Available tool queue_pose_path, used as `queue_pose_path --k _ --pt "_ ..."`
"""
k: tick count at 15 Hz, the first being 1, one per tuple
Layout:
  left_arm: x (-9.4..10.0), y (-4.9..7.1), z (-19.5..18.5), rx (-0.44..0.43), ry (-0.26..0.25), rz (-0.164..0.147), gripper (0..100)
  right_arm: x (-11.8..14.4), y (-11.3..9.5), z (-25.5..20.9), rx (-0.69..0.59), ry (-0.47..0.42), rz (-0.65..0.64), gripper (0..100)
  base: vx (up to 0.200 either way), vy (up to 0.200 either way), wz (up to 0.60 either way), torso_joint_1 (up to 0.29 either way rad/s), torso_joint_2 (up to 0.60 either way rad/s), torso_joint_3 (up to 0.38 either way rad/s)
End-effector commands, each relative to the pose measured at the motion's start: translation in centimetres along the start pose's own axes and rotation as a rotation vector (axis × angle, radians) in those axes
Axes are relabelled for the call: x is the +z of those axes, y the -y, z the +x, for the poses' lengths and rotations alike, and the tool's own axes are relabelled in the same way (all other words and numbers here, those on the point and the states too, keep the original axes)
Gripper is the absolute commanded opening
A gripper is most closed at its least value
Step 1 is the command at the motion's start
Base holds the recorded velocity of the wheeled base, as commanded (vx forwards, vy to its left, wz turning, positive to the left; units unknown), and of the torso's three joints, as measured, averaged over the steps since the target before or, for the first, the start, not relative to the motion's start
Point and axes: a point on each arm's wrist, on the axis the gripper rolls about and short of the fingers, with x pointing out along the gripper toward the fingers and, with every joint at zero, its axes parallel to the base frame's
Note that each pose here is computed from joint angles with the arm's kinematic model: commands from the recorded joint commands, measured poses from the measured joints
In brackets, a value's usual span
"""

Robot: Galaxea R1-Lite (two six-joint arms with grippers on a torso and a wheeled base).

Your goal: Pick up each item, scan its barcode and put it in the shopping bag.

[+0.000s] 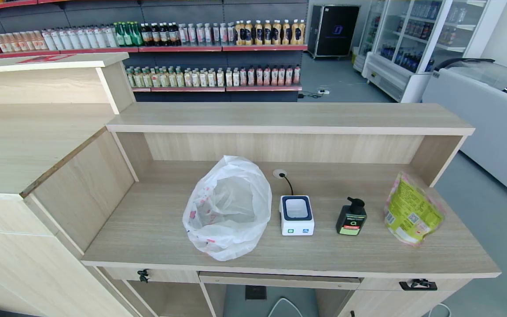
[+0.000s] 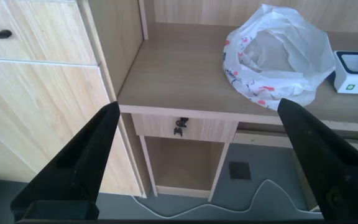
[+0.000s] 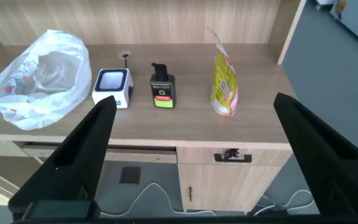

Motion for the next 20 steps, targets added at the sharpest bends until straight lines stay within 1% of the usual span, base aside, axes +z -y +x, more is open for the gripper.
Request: queue_pose_path --k 1,2,3,4,5,6,7,9,10,11,12,15,18,20 --pt "0.0 0.0 0.0 0.001 0.000 0.000 100 9.2 -0.7 11.1 0.092 -0.231 0.035 100 0.000 0.000 0.00 0.000 0.00 0.000" --pt "0.0 0.0 0.0 0.001 0.000 0.000 100 9.1 -0.8 13.9 0.087 -0.270 0.044 100 0.000 0.000 0.00 0.000 0.00 0.000" --pt "0.0 0.0 0.0 0.001 0.000 0.000 100 8.6 -0.8 17.5 0.070 -0.285 0.038 100 0.000 0.000 0.00 0.000 0.00 0.000" --pt "0.0 0.0 0.0 0.001 0.000 0.000 100 8.3 -0.4 19.4 0.047 -0.274 0.024 100 0.000 0.000 0.00 0.000 0.00 0.000" --pt "0.0 0.0 0.0 0.001 0.000 0.000 100 7.1 0.7 23.5 0.011 -0.239 -0.049 100 0.000 0.000 0.00 0.000 0.00 0.000" --pt "0.0 0.0 0.0 0.001 0.000 0.000 100 5.9 1.3 25.8 0.030 -0.242 -0.067 100 0.000 0.000 0.00 0.000 0.00 0.000" --pt "0.0 0.0 0.0 0.001 0.000 0.000 100 5.0 1.6 27.0 0.038 -0.277 -0.059 100 0.000 0.000 0.00 0.000 0.00 0.000" --pt "0.0 0.0 0.0 0.001 0.000 0.000 100 3.1 1.7 28.4 0.047 -0.350 -0.052 100 0.000 0.000 0.00 0.000 0.00 0.000" --pt "0.0 0.0 0.0 -0.001 0.000 0.000 100 1.7 1.6 29.2 0.053 -0.398 -0.043 100 0.000 0.000 0.00 0.000 0.00 0.000" --pt "0.0 0.0 0.0 0.001 0.000 0.000 100 0.8 1.5 29.7 0.060 -0.425 -0.045 100 0.000 0.000 0.00 0.000 0.00 0.000" --pt "0.0 0.0 0.0 0.001 0.000 0.000 100 -0.1 1.1 30.2 0.079 -0.458 -0.043 100 0.000 0.000 0.00 0.000 0.00 0.000" --pt "0.0 0.0 0.0 0.001 0.000 0.000 100 -1.9 0.1 31.2 0.158 -0.511 -0.035 100 0.000 0.000 0.00 0.000 0.00 0.000" --pt "0.0 0.0 0.0 0.001 0.000 0.000 100 -4.0 -0.1 31.5 0.222 -0.576 -0.073 100 0.000 0.000 0.00 0.000 0.00 0.000" --pt "0.0 0.0 0.0 0.001 0.000 0.000 100 -4.7 -0.1 31.6 0.244 -0.595 -0.078 100 0.000 0.000 0.00 0.000 0.00 0.000"
